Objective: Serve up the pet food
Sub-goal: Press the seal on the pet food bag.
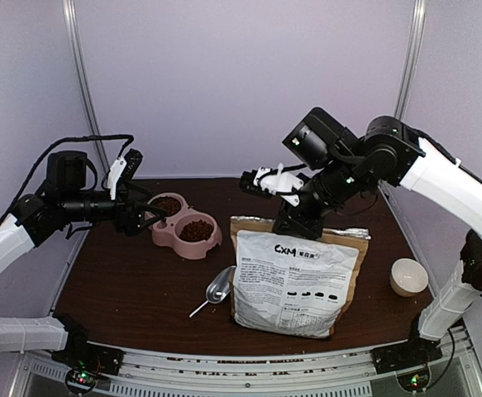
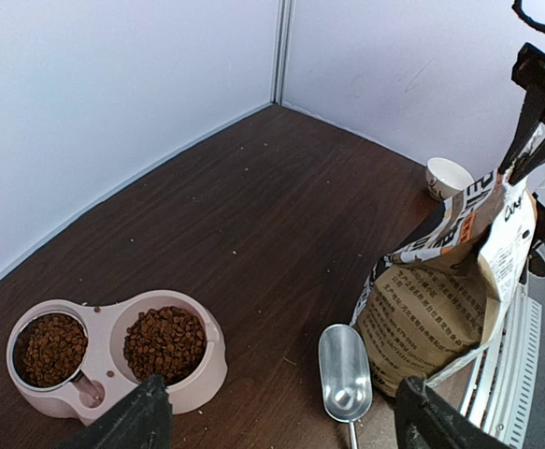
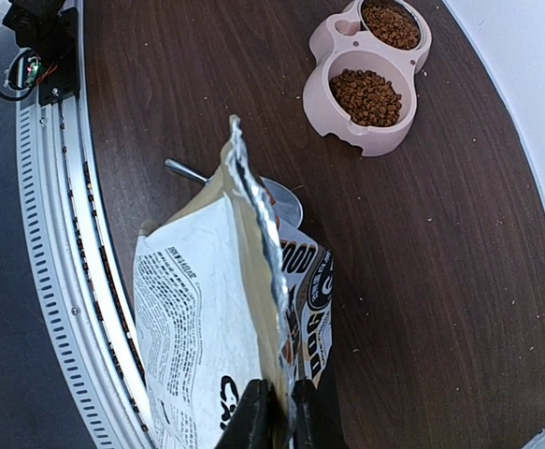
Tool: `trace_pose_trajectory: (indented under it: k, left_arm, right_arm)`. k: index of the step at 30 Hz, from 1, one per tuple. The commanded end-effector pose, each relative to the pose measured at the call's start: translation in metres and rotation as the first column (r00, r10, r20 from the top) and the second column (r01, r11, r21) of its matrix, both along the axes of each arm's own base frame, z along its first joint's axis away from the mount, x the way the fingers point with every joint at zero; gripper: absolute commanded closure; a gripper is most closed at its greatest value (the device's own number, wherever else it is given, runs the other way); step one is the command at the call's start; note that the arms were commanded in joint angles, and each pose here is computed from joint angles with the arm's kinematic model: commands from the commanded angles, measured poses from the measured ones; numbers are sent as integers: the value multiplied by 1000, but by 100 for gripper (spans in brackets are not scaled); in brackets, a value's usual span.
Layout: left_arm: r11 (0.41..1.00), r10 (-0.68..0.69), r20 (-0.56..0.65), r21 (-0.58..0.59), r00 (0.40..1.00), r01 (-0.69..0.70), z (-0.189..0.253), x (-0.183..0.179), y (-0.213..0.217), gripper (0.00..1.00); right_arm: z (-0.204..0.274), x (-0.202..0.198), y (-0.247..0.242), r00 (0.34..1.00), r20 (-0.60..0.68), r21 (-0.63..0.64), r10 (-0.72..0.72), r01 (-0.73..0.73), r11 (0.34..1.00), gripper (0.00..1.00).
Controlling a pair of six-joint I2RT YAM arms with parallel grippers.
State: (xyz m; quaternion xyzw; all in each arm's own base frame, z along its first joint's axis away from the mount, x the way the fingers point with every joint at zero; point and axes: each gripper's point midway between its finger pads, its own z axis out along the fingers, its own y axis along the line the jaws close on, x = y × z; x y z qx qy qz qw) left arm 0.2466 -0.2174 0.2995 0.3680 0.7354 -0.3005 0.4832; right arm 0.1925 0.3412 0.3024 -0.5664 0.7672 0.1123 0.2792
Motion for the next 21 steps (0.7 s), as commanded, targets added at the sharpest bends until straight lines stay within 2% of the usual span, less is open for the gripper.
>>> trace_pose_trajectory:
  k: [1,8,10,11,18,20,21]
  left_arm:
    - [1000,-19,53,-24,998,20,15,-2,-1,15]
    - [999,-22,49,-24,999,23,14,-2,-1,15]
    - [999,-27,46,-24,999,28,14,-2,-2,15]
    - [999,-27,46,-25,999,28,14,-2,-2,15]
    - [1000,-6,55,-22,998,7,14,-1,1,15]
    - [1000,15,66,-28,998,-13,17,1,3,15]
    - [999,29,69,-31,997,-27,17,2,5,15]
  right_arm:
    - [8,-3,-29,998,42,-16,-45,46,999,91]
    - [0,-8,-48,996,40,-46,-77,79,996,89]
    - [1,-9,-50,996,39,-42,-77,78,996,99]
    - [2,-9,-51,996,39,-41,-76,77,996,100]
    - [6,-9,-52,996,48,-25,-81,82,996,99]
    - [10,-10,-53,995,50,-8,-86,87,996,72]
    - [14,-11,-52,995,50,14,-86,85,996,63]
